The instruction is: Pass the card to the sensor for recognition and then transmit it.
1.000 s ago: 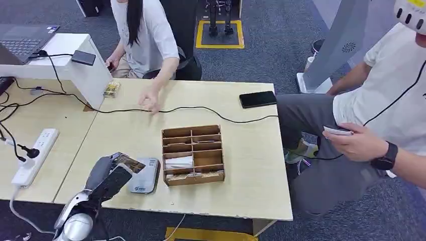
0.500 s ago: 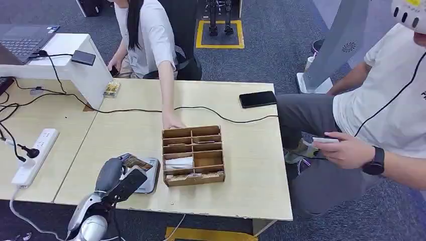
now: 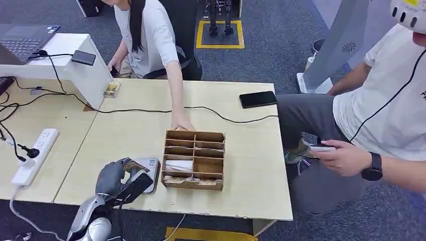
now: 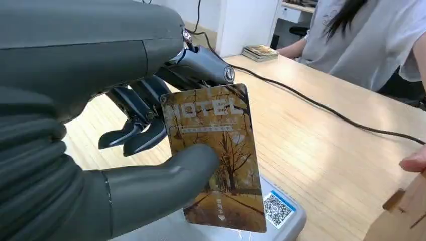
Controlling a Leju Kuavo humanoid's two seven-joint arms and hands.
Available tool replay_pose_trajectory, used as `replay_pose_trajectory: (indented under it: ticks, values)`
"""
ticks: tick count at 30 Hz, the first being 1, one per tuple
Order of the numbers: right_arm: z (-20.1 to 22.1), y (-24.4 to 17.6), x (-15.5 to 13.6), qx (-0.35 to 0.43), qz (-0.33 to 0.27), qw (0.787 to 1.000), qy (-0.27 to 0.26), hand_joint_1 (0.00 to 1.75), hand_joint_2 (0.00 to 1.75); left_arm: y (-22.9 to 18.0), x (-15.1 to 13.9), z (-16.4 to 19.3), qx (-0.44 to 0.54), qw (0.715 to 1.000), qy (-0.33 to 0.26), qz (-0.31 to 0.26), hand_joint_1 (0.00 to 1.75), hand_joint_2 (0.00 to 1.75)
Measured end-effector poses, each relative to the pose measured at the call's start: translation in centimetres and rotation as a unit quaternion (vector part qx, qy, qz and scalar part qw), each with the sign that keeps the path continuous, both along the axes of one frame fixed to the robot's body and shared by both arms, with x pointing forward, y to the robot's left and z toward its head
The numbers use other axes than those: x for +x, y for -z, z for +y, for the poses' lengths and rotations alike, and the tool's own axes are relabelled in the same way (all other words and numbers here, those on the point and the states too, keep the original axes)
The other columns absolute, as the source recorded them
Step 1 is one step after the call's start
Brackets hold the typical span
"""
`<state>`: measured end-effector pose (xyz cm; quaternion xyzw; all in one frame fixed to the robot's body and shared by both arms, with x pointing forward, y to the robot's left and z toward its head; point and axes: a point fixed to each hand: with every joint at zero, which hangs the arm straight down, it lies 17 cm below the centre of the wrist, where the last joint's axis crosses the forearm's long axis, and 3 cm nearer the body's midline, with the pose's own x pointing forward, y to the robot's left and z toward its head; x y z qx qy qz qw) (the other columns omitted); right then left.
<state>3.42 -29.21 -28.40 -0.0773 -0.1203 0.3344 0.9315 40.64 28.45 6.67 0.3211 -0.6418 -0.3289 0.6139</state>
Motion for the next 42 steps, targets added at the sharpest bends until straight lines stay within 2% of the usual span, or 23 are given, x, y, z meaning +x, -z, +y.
replay_pose_trajectory:
  ticks: [13,21,42]
  values:
    - [0.2,0.0,0.1,0.002,-0.001,1.0,0.0,0.0,1.75,1.2,0.0,0.6,0.023,1.0,-0.008,0.014,1.75,1.75]
    - [0.2,-0.1,0.5,0.003,-0.006,1.0,-0.003,0.0,1.75,2.3,0.6,1.2,0.088,0.996,-0.018,0.02,1.75,1.75]
    - [0.2,-0.1,1.1,-0.002,-0.015,1.0,-0.013,0.0,1.75,4.4,1.0,0.8,0.093,0.995,-0.03,0.034,1.75,1.75]
